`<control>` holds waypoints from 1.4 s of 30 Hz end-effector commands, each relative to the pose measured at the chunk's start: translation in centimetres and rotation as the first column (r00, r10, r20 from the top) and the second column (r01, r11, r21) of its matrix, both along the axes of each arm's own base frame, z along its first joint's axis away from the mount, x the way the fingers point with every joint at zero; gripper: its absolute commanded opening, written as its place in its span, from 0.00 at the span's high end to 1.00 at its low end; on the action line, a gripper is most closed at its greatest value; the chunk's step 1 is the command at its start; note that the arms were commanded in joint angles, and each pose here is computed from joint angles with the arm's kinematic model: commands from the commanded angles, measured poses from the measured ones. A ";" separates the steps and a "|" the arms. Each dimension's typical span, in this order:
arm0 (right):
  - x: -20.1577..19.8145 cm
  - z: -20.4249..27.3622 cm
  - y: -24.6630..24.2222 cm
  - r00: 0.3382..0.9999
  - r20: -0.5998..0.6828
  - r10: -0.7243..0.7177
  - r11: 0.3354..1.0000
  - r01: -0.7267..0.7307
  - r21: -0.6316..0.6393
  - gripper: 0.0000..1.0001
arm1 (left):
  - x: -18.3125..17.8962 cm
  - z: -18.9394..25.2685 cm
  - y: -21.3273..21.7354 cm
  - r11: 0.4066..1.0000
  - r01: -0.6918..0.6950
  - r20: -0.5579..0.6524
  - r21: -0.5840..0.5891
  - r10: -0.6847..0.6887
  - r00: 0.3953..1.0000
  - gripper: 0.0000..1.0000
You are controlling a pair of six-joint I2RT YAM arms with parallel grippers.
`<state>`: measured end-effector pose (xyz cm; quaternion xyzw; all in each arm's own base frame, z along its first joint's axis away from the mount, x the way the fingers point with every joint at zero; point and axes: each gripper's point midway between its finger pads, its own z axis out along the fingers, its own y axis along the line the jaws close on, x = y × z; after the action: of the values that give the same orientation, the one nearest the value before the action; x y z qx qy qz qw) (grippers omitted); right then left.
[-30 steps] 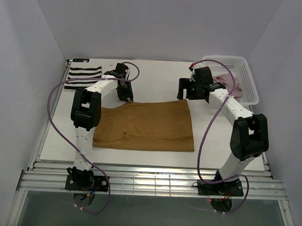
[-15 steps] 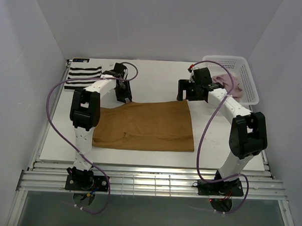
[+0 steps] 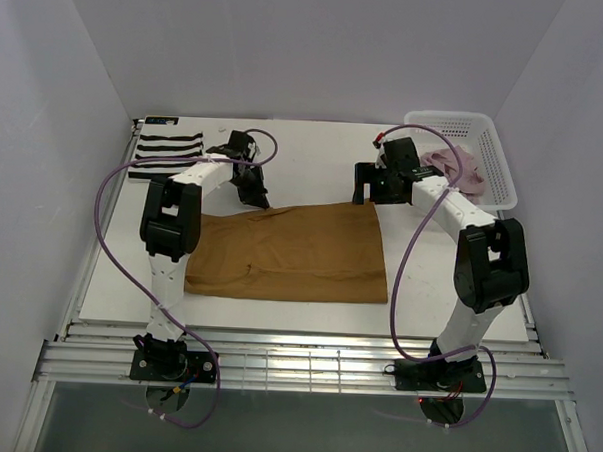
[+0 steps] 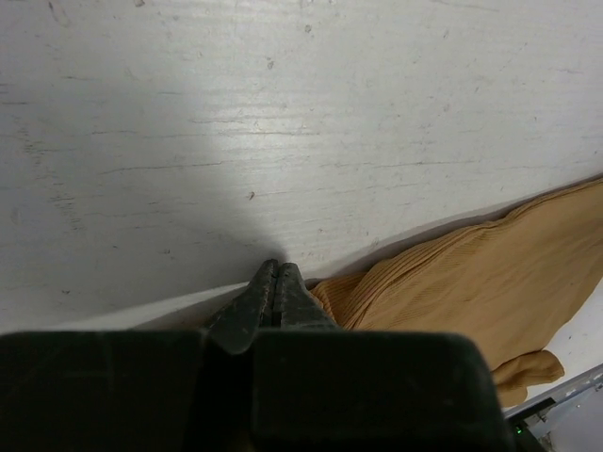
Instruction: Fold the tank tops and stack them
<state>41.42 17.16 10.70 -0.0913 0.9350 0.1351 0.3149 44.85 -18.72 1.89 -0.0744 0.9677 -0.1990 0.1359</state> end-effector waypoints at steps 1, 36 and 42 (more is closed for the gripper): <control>1.6 1.3 0.0 0.999 0.049 -0.008 1.000 0.008 -0.006 0.10 | -0.4 -0.1 0.7 0.999 -0.021 0.013 0.042 0.021 1.000 1.00; 7.9 -5.3 -0.3 0.993 -0.002 -0.119 0.985 0.118 -0.123 0.07 | 2.1 5.8 2.8 0.988 -0.150 0.299 0.037 0.133 0.945 1.00; 8.1 -6.5 -0.2 0.992 -0.016 -0.125 0.985 0.122 -0.125 0.35 | 2.0 5.6 2.6 0.988 -0.148 0.292 0.034 0.132 0.947 1.00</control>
<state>47.53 16.56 2.66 -0.0616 0.9588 0.0527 0.2724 46.32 -15.98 4.77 -0.1163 0.9454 -0.1555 0.2618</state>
